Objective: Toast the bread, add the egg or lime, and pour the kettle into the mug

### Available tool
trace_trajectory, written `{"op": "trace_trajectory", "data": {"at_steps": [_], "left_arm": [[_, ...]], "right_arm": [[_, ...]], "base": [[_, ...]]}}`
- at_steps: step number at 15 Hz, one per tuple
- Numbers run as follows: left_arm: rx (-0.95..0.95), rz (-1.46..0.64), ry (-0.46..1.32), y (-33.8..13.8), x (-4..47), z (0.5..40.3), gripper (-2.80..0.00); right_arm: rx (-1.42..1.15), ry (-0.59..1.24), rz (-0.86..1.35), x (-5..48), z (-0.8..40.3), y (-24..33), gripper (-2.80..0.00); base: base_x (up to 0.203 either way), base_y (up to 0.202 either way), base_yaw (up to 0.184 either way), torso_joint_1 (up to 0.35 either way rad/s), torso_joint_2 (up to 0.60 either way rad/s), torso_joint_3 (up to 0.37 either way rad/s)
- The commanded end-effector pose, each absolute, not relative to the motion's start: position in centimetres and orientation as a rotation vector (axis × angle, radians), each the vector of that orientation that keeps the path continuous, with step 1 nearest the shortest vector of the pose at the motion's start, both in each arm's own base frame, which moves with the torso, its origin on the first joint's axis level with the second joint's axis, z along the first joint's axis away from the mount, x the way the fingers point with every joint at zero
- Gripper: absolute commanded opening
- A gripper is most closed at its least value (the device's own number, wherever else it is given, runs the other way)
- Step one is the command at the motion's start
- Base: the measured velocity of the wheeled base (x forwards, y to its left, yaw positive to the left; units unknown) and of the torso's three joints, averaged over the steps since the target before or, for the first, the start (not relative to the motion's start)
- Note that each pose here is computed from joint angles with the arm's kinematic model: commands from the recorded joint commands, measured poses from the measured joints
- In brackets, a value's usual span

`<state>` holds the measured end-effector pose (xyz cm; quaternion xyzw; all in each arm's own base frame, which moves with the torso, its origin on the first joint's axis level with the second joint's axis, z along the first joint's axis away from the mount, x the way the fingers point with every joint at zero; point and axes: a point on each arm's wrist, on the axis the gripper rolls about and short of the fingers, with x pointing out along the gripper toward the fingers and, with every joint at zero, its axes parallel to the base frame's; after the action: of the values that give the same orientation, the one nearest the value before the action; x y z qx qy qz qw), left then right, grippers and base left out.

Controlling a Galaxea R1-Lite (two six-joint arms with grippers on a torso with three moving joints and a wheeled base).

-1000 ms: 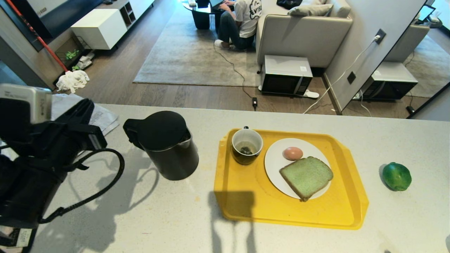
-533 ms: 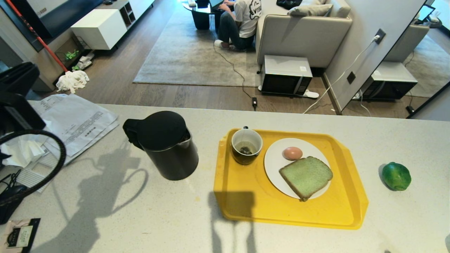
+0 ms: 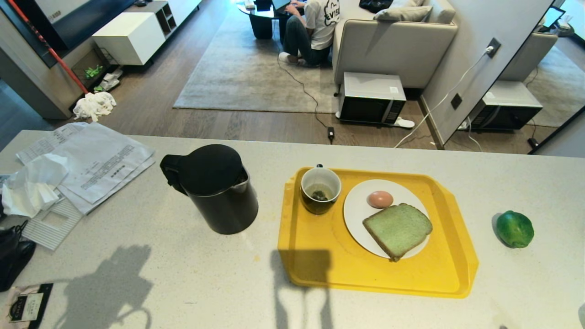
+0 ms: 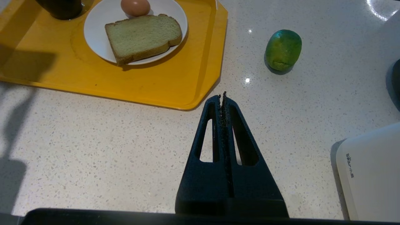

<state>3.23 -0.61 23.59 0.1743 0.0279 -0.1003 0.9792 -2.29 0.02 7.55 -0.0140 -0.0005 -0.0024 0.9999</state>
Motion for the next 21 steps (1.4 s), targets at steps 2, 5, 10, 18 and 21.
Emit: {"op": "trace_trajectory", "data": {"at_steps": [2,5,10,18,21], "left_arm": [[0.346,-0.114,0.058,0.0,0.2,19.1,-2.80],[0.328,-0.038,0.025,0.0,-1.8,15.6,-2.80],[0.321,-0.017,0.021,0.0,-2.7,8.9,-2.80],[0.149,0.002,-0.077,0.0,-2.3,8.4,-2.80],[0.075,-0.007,0.000,0.0,-2.3,7.6,-2.80]], "right_arm": [[-0.029,0.000,-0.005,-2.3,7.5,0.0,-2.80],[-0.029,0.000,-0.005,-2.3,7.5,0.0,-2.80],[-0.029,0.000,-0.005,-2.3,7.5,0.0,-2.80],[-0.029,0.000,-0.005,-2.3,7.5,0.0,-2.80],[-0.029,0.000,-0.005,-2.3,7.5,0.0,-2.80]], "base": [[0.000,0.000,0.000,0.000,0.00,0.000],[0.000,0.000,0.000,0.000,0.00,0.000],[0.000,0.000,0.000,0.000,0.00,0.000],[0.000,0.000,0.000,0.000,0.00,0.000],[0.000,0.000,0.000,0.000,0.00,0.000]]}}
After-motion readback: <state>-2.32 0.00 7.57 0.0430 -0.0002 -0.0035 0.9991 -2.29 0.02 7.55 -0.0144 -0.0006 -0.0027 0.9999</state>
